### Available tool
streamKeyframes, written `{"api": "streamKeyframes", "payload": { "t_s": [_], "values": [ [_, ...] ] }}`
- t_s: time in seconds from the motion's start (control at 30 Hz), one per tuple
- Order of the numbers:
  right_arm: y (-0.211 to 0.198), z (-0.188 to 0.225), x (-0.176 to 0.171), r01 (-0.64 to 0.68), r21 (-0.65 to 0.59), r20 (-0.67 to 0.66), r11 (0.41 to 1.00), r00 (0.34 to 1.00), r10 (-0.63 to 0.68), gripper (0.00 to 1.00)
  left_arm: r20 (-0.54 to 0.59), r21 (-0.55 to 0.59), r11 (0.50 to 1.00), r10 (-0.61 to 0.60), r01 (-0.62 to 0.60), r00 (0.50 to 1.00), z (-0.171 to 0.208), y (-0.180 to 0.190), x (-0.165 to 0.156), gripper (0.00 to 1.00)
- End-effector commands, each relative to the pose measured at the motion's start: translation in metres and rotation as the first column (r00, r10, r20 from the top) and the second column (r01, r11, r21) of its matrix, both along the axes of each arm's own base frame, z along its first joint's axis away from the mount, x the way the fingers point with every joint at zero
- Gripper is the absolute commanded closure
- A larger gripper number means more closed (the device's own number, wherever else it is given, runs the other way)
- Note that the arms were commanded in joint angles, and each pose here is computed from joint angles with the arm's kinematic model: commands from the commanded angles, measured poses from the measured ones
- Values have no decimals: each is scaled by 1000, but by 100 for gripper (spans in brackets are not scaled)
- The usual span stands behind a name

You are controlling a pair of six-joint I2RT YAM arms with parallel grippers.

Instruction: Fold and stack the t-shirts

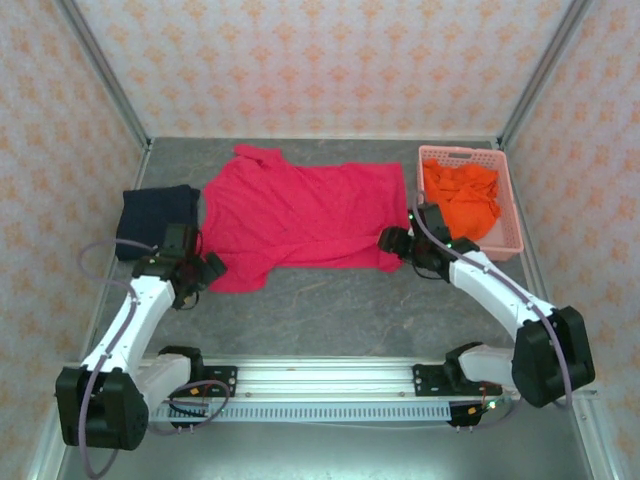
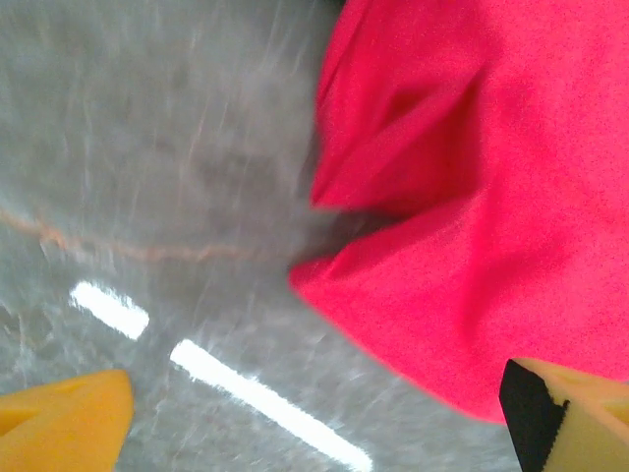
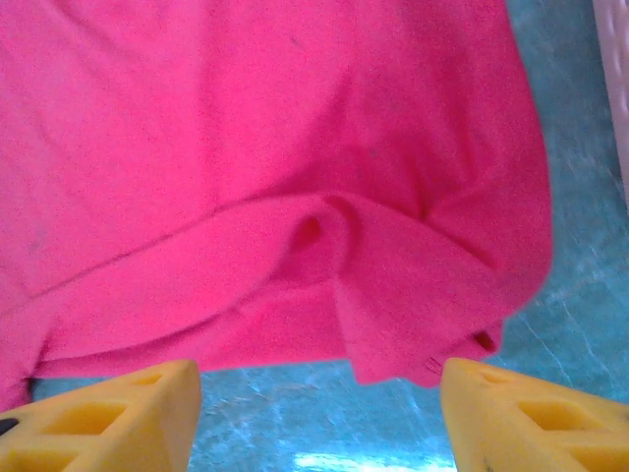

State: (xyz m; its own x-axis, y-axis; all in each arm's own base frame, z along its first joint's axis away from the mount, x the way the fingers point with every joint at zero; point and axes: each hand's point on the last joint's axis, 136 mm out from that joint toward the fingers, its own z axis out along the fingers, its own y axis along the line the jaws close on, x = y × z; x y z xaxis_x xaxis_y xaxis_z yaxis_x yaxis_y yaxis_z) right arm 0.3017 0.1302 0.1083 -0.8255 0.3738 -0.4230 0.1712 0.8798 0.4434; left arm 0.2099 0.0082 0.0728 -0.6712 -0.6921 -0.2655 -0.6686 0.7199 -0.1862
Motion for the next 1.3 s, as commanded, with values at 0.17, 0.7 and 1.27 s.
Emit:
{"api": "streamKeyframes", "payload": {
  "t_s": [0.17, 0.7, 1.27],
  "values": [
    [0, -3, 7, 45, 22, 20, 999, 999, -45, 35, 142, -79, 996, 60, -49, 988, -23, -10, 40, 17],
    [-10, -3, -4, 69, 1, 29, 998, 997, -69, 36, 94, -94, 994, 60, -51, 994, -54, -13, 39, 91],
    [-30, -40, 21, 279, 25, -14, 960, 960, -279, 48, 230, -93, 996, 29, -8, 973, -3, -14, 51, 100]
  ]
}}
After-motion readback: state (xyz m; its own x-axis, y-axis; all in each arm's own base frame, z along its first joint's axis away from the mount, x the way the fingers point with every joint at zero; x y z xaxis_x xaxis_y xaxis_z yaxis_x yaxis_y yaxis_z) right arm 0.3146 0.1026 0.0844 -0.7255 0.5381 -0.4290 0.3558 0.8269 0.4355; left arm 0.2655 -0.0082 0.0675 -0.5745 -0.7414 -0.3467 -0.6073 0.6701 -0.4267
